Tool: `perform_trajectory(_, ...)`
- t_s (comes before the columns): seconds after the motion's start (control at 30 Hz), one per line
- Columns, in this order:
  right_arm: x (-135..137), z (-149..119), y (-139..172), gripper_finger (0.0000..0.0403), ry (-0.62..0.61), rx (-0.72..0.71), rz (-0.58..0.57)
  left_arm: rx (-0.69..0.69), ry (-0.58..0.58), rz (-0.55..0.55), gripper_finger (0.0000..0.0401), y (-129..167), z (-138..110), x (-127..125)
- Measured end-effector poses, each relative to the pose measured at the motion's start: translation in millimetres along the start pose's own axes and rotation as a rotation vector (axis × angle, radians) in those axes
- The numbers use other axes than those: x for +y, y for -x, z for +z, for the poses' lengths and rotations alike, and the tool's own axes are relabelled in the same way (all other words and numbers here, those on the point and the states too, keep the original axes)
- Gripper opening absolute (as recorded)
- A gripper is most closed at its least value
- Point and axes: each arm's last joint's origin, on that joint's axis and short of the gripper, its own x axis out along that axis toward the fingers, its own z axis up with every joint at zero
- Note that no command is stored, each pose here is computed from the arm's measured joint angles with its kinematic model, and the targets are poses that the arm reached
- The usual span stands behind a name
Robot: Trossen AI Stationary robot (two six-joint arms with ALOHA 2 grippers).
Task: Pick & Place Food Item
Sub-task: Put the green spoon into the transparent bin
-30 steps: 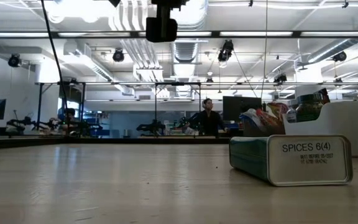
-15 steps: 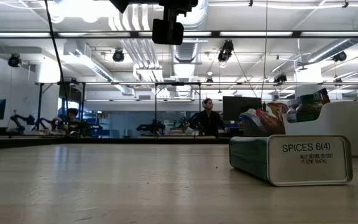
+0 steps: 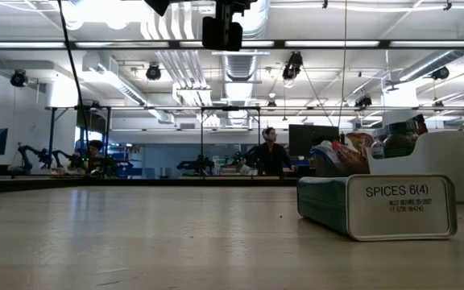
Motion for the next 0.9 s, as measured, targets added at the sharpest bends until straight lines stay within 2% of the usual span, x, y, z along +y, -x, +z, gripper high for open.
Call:
perform_trajectory(0.17,0,0,0,0.0015,-0.027,0.001,0.003,0.000,0.002,-0.004,0.0000,0,0,0)
perform_trajectory(0.47,1,-2,0,0.0009,-0.215,0.013,0.024,-0.028,-0.012,-0.017,0.0000,2,4,-1)
perform_trajectory(0.6,1,-2,2,0.0009,-0.341,0.011,0.032,-0.078,-0.088,-0.066,0.0008,3,9,-7)
perform_trajectory(0.73,3,-2,1,0.0008,-0.453,0.023,0.082,-0.156,-0.213,-0.123,0.0058,7,18,-24)
perform_trajectory(0.9,5,-7,5,0.0008,-0.594,0.085,0.144,-0.248,-0.324,-0.120,0.0146,12,29,-34)
